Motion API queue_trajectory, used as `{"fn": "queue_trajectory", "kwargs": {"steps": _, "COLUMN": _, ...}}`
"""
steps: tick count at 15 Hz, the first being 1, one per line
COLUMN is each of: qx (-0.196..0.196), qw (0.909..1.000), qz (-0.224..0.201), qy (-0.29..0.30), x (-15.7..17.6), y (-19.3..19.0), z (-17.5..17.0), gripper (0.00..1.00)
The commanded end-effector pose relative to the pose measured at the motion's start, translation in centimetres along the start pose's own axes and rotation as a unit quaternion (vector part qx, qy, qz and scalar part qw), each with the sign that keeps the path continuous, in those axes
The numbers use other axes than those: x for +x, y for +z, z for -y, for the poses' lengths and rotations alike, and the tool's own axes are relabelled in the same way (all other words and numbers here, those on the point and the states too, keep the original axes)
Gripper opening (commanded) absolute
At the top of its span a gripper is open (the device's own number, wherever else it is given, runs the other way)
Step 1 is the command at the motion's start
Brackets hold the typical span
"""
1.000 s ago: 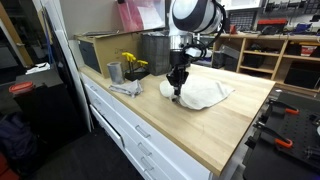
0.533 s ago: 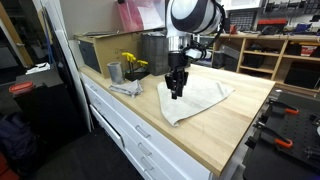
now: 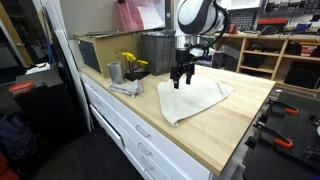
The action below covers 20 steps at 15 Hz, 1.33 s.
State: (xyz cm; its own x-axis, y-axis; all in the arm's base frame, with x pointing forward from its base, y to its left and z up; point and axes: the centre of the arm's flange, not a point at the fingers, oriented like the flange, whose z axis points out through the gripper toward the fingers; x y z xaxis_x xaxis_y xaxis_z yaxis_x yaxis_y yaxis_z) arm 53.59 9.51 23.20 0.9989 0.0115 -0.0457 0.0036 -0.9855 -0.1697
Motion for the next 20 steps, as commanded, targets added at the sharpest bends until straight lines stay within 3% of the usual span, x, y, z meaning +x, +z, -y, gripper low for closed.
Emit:
{"fn": "queue_trajectory", "kwargs": {"steps": 1, "qx": -0.016, "qw": 0.9975, "qz": -0.032, "qy": 0.062, "x": 2.4, "y": 0.0, "z": -3.8, "gripper": 1.00}}
{"fn": "queue_trajectory", "kwargs": {"steps": 8, "qx": -0.035, "qw": 0.9876, "qz": -0.053, "qy": 0.144, "x": 5.6, "y": 1.5, "z": -6.7, "gripper": 1.00}}
{"fn": "queue_trajectory", "kwargs": {"steps": 13, "qx": -0.061, "qw": 0.9616, "qz": -0.046, "qy": 0.264, "x": 6.8, "y": 3.3, "z": -14.3, "gripper": 1.00}}
{"fn": "queue_trajectory", "kwargs": {"steps": 14, "qx": -0.071, "qw": 0.9548, "qz": -0.051, "qy": 0.284, "x": 6.8, "y": 3.6, "z": -15.9, "gripper": 0.83}}
{"fn": "queue_trajectory", "kwargs": {"steps": 15, "qx": -0.078, "qw": 0.9489, "qz": -0.050, "qy": 0.302, "x": 6.8, "y": 3.7, "z": -17.2, "gripper": 0.74}}
{"fn": "queue_trajectory", "kwargs": {"steps": 20, "qx": -0.103, "qw": 0.9001, "qz": -0.056, "qy": 0.420, "x": 6.9, "y": 4.8, "z": -22.7, "gripper": 0.36}}
